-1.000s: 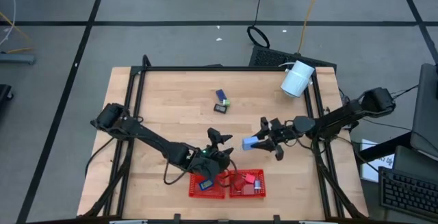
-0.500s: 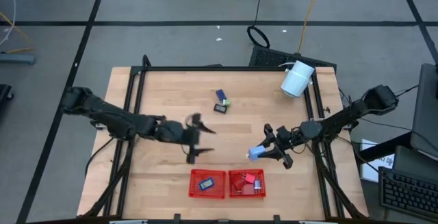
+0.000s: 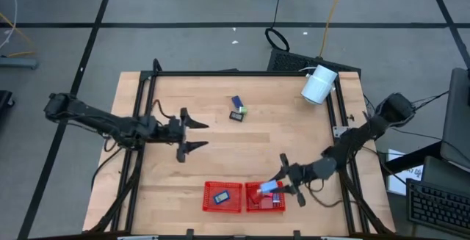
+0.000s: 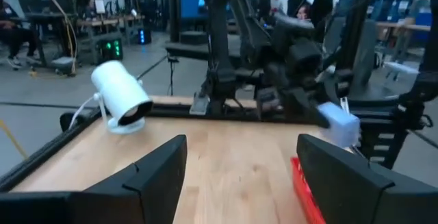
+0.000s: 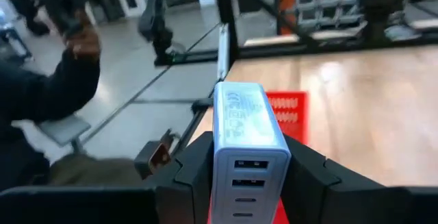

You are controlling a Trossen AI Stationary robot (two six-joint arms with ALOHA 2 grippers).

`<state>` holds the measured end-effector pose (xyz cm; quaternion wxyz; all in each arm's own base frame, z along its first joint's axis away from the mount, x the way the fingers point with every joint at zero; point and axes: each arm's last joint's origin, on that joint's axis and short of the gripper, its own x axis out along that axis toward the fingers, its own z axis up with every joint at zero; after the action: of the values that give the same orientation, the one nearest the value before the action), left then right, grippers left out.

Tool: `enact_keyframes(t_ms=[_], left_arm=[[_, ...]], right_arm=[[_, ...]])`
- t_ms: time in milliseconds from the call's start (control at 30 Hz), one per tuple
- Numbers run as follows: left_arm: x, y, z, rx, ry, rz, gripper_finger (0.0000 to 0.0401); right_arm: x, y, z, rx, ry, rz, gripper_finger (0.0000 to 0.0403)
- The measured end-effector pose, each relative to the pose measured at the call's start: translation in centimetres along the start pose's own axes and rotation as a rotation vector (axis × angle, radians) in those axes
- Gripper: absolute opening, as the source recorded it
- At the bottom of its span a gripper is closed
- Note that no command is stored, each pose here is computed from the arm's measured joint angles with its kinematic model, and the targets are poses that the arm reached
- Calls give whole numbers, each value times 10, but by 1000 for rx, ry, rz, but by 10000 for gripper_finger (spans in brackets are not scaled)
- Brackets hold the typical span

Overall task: Pick & Place Office items
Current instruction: Put the light blue charger adapter into the right red bin

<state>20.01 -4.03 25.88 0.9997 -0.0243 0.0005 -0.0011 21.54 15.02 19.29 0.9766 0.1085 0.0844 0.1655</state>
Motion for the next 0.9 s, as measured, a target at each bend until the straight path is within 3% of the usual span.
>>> enact_keyframes(t_ms=[333, 900], left_arm=[[-9, -4, 1, -15, -7, -31, 291], [-8, -1, 0, -4, -3, -10, 278]], right_arm=[[18, 18, -42, -55, 155, 11, 121], [25, 15, -67, -80, 261, 59, 124]])
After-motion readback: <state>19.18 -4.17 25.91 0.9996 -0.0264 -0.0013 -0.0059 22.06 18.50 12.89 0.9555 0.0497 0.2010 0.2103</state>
